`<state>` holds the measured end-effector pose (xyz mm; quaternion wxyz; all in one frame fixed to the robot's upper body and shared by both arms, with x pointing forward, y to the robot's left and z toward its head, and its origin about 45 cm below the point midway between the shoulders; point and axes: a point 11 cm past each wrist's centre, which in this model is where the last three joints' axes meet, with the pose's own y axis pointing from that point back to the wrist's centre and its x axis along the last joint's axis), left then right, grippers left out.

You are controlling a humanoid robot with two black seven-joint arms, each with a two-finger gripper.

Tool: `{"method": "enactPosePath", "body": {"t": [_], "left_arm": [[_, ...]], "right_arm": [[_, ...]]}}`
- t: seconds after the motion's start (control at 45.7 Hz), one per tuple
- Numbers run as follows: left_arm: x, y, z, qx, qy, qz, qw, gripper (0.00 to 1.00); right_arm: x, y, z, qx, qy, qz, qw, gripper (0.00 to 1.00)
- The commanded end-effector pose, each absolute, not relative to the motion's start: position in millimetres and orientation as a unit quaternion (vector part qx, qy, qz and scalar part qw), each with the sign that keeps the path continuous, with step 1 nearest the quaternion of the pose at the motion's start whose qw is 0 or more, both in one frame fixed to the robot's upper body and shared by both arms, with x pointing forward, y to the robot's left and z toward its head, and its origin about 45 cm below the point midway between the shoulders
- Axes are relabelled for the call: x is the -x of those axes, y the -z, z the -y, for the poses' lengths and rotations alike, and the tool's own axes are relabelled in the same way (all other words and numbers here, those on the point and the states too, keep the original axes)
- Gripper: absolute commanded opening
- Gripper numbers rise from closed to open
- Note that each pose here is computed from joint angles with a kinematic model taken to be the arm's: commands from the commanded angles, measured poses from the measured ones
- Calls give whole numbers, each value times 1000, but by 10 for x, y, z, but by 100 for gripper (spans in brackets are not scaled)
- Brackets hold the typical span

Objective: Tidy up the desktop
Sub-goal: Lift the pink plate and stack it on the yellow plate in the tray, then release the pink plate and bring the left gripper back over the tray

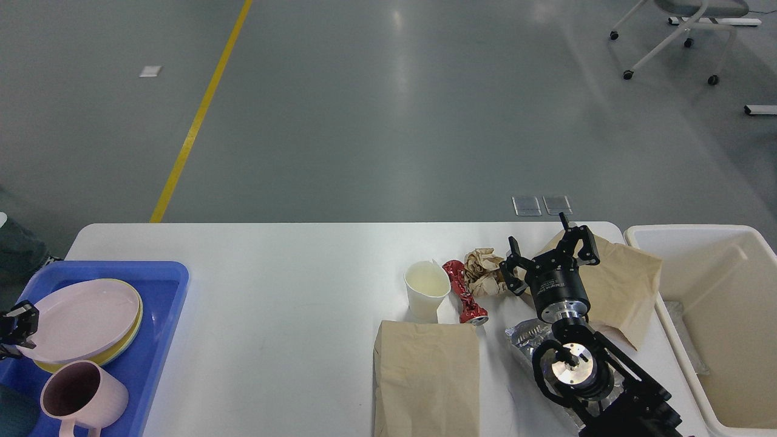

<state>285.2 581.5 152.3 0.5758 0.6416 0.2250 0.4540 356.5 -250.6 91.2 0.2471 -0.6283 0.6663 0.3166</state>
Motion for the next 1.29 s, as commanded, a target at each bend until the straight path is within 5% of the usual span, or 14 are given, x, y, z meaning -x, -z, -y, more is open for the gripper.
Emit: {"method": "enactPosePath", "body": {"t": [0.0,0.328,0.787,1.115,1.268], "left_arm": [[-2879,-1528,-5822,-642,-462,-217,572,87],[-2952,-1622,-5827,-636,-469,-211,575,94],[-3570,-2285,-5635,-589,-507,-151,612,96],[-3856,-2516,-5157,-315,-559,-196,742,96],[-3989,-2487,-4905,-84,-586,-202,780,96]], "right_arm": [[-3564,-910,2506,628,-317,-666,247,100],[-3569,-916,2504,629,-316,-666,247,100],[-3569,-916,2504,629,-316,-666,247,100],[-3569,-916,2504,629,-316,-666,247,100],[-3564,-910,2506,628,-317,-666,247,100]]}}
